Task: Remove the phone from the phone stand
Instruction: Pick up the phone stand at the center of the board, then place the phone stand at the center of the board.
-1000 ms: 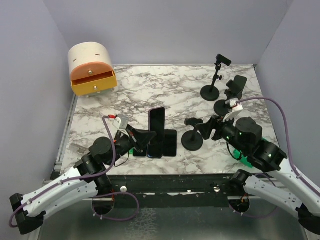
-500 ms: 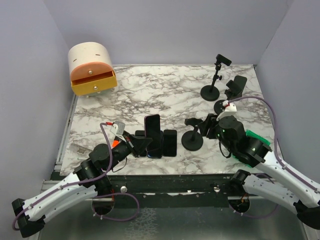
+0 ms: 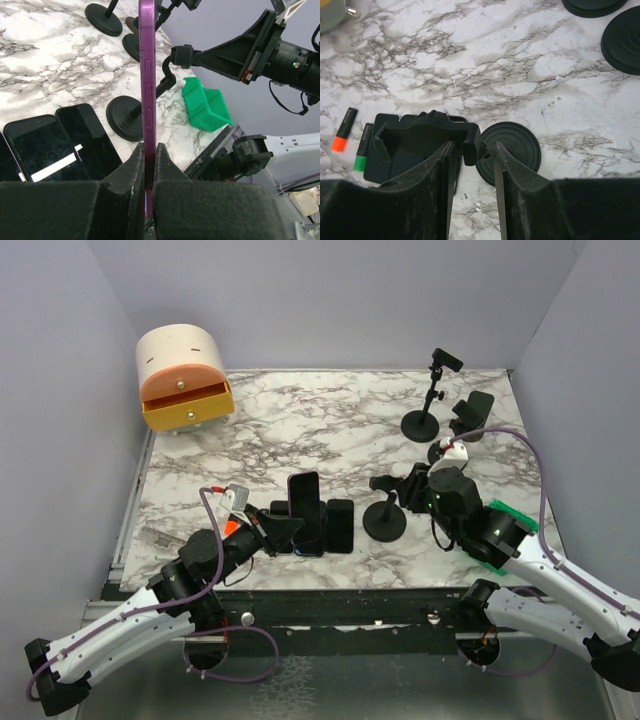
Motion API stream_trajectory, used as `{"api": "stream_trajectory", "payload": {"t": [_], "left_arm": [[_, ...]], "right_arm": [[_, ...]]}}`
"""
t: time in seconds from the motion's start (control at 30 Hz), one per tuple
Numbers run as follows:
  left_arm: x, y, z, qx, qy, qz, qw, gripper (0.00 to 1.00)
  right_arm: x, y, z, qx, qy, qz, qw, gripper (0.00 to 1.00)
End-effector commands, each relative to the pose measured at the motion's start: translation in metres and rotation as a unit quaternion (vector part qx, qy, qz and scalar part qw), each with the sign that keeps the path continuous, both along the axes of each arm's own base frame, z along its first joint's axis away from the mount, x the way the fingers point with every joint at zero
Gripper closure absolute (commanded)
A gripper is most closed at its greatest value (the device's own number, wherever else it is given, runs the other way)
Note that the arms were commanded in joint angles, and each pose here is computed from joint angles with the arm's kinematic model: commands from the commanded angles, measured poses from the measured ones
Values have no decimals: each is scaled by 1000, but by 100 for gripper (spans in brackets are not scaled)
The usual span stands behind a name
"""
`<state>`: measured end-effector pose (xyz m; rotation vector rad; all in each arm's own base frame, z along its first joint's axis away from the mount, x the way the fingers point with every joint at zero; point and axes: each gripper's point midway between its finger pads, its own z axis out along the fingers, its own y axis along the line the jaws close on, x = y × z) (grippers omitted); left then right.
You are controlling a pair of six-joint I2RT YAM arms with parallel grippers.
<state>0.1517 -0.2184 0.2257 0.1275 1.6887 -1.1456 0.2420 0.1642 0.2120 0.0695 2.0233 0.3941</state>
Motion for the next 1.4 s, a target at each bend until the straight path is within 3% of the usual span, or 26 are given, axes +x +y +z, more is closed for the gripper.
{"api": "stream_trajectory", "payload": {"t": [0.0,0.1,0.17,0.23,0.3,0.33,0.83,1.37], "left_arm": [[0,0,8,-25,-4,4,1000,100],[0,1,8,-27,-5,5,1000,100],[1,1,8,-27,-5,6,1000,100],[1,1,8,-27,-4,6,1000,100],[1,1,6,-28,-2,6,1000,100],[1,1,5,-28,-1,7,1000,100],[1,-2,-7,-36,18,6,999,100],[-1,3,-28,-34,38,13,999,100]], "right_arm": [[10,2,11,5,-22,-8,1000,59],[11,4,14,2,-25,-3,1000,61],[11,5,14,-1,-23,-1,1000,68],[11,4,16,0,-23,0,1000,78],[10,3,21,2,-28,-2,1000,97],[10,2,23,3,-30,-3,1000,99],[58,-10,114,-47,-139,-76,986,100],[155,-60,84,2,-106,-151,983,100]]}}
